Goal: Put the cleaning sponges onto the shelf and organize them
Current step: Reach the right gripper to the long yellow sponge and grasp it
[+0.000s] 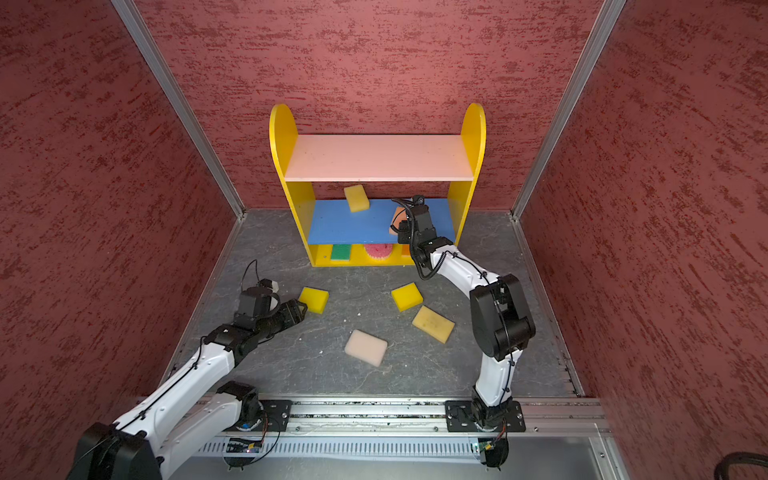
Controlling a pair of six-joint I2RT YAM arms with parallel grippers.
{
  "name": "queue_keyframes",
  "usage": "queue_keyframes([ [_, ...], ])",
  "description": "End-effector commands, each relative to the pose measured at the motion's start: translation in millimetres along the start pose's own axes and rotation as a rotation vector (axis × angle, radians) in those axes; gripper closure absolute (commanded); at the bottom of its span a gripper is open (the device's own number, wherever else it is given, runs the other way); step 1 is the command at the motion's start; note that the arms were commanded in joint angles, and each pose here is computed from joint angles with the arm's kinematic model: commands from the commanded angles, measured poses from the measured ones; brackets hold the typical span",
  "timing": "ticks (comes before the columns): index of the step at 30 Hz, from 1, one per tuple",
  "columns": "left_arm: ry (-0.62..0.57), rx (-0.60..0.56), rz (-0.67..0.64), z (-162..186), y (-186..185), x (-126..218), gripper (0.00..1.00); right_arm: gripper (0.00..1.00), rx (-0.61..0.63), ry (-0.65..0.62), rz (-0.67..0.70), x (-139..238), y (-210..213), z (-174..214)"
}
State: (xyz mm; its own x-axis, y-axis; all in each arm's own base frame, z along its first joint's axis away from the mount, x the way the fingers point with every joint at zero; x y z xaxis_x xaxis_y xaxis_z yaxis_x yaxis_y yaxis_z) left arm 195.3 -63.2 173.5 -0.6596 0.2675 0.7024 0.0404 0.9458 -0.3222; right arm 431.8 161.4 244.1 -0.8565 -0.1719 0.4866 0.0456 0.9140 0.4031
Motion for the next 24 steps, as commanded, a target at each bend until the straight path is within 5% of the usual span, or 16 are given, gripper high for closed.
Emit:
queue_keyframes([
  [1, -0.095, -0.038, -0.017, -27, -23, 20, 0.24, 0.57, -0.011, -0.035, -0.034, 5, 3, -11],
  [8, -0.147, -0.103, 0.011, -53, -55, 34, 0.24, 0.47, -0.023, -0.128, -0.116, 44, 14, -29],
  [14, -0.184, -0.110, 0.004, -59, -60, 45, 0.24, 0.36, 0.127, -0.134, -0.200, 67, 53, -1],
  [24, -0.221, -0.087, -0.055, -48, -36, 77, 0.22, 0.21, 0.218, -0.102, -0.374, 33, 114, 37],
])
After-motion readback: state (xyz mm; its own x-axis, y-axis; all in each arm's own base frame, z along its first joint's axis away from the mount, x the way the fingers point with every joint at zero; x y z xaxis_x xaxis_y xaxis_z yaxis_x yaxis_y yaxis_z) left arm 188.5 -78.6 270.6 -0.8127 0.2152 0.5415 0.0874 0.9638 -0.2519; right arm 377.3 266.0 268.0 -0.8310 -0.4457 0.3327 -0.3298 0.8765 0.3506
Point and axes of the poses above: each gripper's point midway between its finger pads, its own x axis back along the fingers, its own y axis along the line the jaws close on, z = x × y, the point moved 10 cm from there along x, back along the fingers, and after that the axes turned 15 degrees about -x, right-handed, at the moved point
